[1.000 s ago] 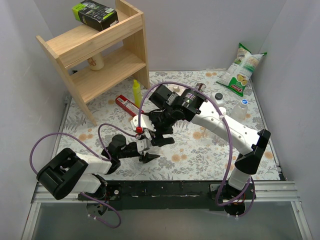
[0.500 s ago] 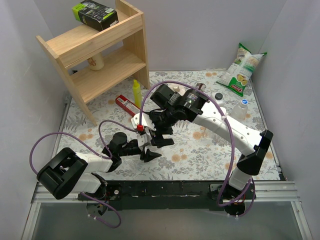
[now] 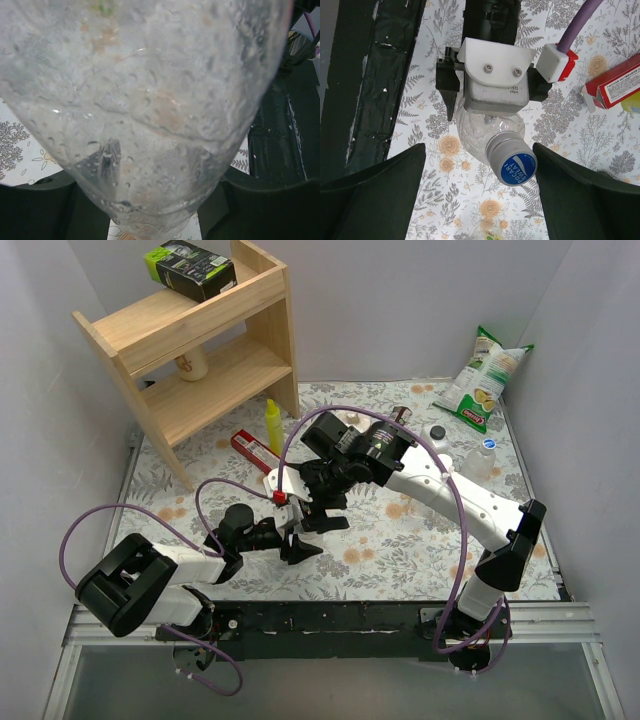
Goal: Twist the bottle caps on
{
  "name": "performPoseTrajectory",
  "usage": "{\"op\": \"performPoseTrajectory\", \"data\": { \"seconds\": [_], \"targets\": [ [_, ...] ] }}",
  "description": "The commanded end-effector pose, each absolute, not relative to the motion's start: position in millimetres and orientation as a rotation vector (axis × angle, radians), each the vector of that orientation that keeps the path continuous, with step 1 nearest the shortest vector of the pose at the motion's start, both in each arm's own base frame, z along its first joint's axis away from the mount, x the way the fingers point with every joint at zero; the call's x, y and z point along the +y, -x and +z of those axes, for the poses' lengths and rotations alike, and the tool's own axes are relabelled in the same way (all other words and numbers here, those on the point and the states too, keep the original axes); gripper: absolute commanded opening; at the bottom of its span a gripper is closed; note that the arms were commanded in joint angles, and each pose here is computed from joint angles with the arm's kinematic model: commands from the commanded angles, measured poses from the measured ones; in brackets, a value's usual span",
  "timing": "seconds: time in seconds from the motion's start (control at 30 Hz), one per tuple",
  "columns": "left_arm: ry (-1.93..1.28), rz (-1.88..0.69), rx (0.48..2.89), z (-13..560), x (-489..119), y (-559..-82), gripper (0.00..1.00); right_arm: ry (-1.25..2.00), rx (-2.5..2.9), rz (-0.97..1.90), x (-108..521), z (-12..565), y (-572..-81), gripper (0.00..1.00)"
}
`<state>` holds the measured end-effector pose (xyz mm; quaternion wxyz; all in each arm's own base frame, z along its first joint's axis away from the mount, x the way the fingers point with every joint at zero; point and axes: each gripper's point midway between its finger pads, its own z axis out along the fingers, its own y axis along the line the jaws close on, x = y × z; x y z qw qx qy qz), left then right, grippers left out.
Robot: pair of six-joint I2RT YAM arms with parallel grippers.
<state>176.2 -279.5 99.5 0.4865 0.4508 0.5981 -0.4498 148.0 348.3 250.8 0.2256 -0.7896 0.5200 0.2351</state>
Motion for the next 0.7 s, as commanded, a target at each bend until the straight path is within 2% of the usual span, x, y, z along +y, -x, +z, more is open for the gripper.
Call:
{"op": "performPoseTrajectory", "data": {
  "seconds": [0.0,0.43,0.53,0.6,0.67],
  "targets": [
    [-1.012,-1.053,1.395,125.0,-278.8,-196.7,0.0,2.191,1.559,0.635,322.6,248.6,-136.9,0.92],
    [-0.968,-1.045,1.41,128.8,-273.8,-204.0,0.0,2.184,1.726,0.513,274.7,234.4,-130.3,0.92],
    [-0.977,-1.04,1.413,128.3,-274.6,-206.0,0.0,2.182,1.694,0.531,267.3,237.0,-128.4,0.89],
    [-1.006,-1.042,1.417,124.1,-275.2,-203.9,0.0,2.062,1.761,0.557,272.6,246.1,-152.2,0.88],
    [-1.048,-1.061,1.418,121.9,-276.9,-198.9,0.0,1.879,1.726,0.647,290.8,288.4,-184.1,0.88]
  ]
}}
